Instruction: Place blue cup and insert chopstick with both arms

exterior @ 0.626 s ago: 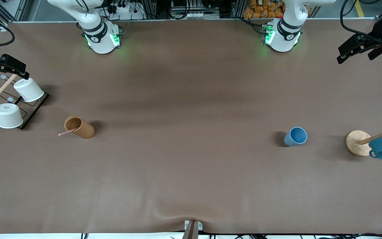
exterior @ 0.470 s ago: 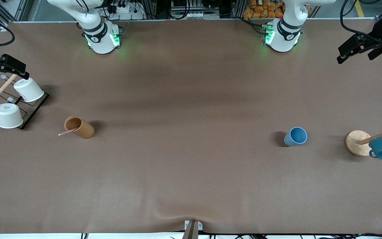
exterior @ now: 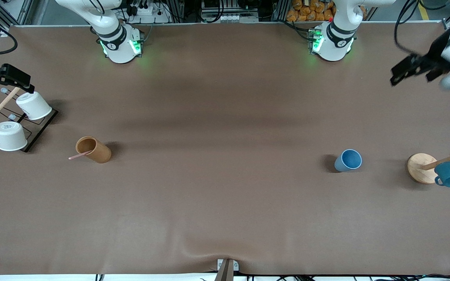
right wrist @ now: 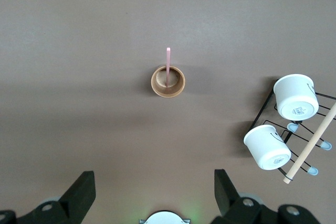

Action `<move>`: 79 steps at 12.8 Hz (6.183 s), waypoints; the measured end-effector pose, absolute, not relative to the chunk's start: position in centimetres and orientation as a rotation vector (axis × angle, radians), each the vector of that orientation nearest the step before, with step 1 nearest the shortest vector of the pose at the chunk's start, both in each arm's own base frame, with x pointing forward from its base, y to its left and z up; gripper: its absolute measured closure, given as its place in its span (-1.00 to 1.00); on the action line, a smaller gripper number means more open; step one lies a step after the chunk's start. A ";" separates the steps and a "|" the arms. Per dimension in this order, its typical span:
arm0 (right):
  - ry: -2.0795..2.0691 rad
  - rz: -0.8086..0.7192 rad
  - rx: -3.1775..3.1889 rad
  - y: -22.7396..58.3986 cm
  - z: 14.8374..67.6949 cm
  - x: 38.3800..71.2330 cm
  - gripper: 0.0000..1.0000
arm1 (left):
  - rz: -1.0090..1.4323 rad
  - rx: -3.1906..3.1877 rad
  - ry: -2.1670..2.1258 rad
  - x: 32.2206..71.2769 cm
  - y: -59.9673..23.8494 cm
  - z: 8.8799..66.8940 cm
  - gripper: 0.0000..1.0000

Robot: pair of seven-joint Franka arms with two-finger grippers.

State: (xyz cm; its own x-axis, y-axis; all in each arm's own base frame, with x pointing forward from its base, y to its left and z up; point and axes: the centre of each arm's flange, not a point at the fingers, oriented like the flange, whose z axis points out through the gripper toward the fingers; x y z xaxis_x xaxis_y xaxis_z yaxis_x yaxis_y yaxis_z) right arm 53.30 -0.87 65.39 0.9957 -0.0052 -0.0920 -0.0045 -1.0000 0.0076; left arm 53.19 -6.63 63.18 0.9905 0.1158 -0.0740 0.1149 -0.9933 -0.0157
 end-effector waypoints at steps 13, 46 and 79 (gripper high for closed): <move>-0.007 -0.171 3.128 -1.2 46.5 62.5 -1.00 | 0.014 -3.126 -0.172 61.0 -6.8 39.1 -0.91; -0.429 -0.396 3.054 -1.3 40.1 64.4 0.81 | 0.004 -3.259 -0.434 52.5 -37.8 34.5 0.90; 0.261 0.174 3.201 51.5 44.9 49.8 0.81 | -0.033 -3.149 -0.321 57.3 -10.4 63.0 -1.00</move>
State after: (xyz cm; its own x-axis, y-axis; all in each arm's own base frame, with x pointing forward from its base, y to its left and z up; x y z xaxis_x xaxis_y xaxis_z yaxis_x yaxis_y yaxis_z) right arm 49.75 51.48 44.90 0.9810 0.1572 0.1134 0.1653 -0.9840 -0.0657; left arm 57.33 -10.38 63.00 0.9792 0.2019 0.0184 0.2014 -0.9792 0.0262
